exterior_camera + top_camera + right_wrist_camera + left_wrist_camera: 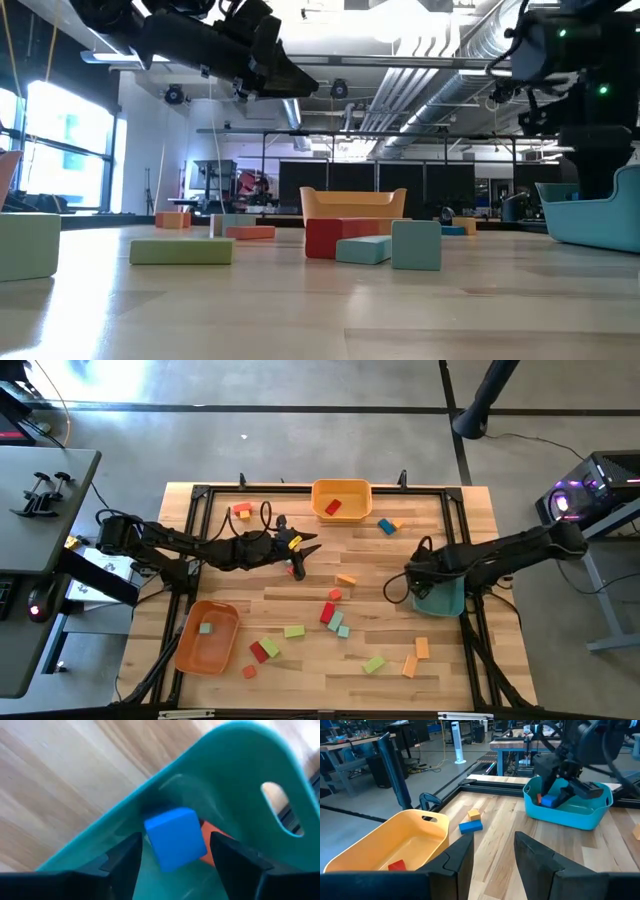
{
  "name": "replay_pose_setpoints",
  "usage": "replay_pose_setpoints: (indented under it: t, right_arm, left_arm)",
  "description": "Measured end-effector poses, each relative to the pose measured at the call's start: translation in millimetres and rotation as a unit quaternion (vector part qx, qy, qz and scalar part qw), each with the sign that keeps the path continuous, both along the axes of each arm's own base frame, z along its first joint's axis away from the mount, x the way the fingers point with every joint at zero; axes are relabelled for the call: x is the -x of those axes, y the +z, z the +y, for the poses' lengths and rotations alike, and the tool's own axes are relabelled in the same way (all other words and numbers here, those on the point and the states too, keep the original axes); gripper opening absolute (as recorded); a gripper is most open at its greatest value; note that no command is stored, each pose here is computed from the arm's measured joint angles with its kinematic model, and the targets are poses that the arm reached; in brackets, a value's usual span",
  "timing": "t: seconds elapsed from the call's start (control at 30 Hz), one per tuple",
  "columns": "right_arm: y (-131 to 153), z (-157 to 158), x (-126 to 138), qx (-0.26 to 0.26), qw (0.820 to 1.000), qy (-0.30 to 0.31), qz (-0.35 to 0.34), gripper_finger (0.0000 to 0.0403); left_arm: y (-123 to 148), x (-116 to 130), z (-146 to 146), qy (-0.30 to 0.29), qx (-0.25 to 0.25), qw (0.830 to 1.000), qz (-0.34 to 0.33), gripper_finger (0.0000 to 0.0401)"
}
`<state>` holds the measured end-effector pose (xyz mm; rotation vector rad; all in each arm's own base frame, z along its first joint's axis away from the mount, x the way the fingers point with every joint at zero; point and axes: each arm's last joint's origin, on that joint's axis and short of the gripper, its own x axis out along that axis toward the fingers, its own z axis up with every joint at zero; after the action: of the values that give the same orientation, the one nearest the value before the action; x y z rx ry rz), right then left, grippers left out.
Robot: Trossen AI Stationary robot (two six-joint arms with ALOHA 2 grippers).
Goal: Sort blocks by size
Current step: Adjust the thick rectangular blue block in the blue bin
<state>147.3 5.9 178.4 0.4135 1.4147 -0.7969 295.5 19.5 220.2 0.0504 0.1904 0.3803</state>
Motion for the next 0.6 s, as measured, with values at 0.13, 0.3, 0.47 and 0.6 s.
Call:
replay_pose_setpoints:
  t: [0.13,0.3,0.47,0.6]
  right_arm:
    - [-3,-3,-1,0.013,1.0,-0.004,0.018,0.0172]
    - [8,1,4,0.025,0.999,-0.019,0.026,0.0127]
    - [30,16,5,0.065,0.997,-0.027,0.023,0.0127]
    - [33,37,6,0.095,0.995,-0.019,-0.016,0.0127]
  left_arm:
    - [0,0,0,0.0,-0.001,1.0,0.0,0.0126]
    - [0,0,0,0.0,-0.001,1.0,0.0,0.0126]
    - [0,0,0,0.0,0.0,1.0,0.0,0.0126]
    - [0,0,0,0.0,0.001,1.0,-0.001,0.0126]
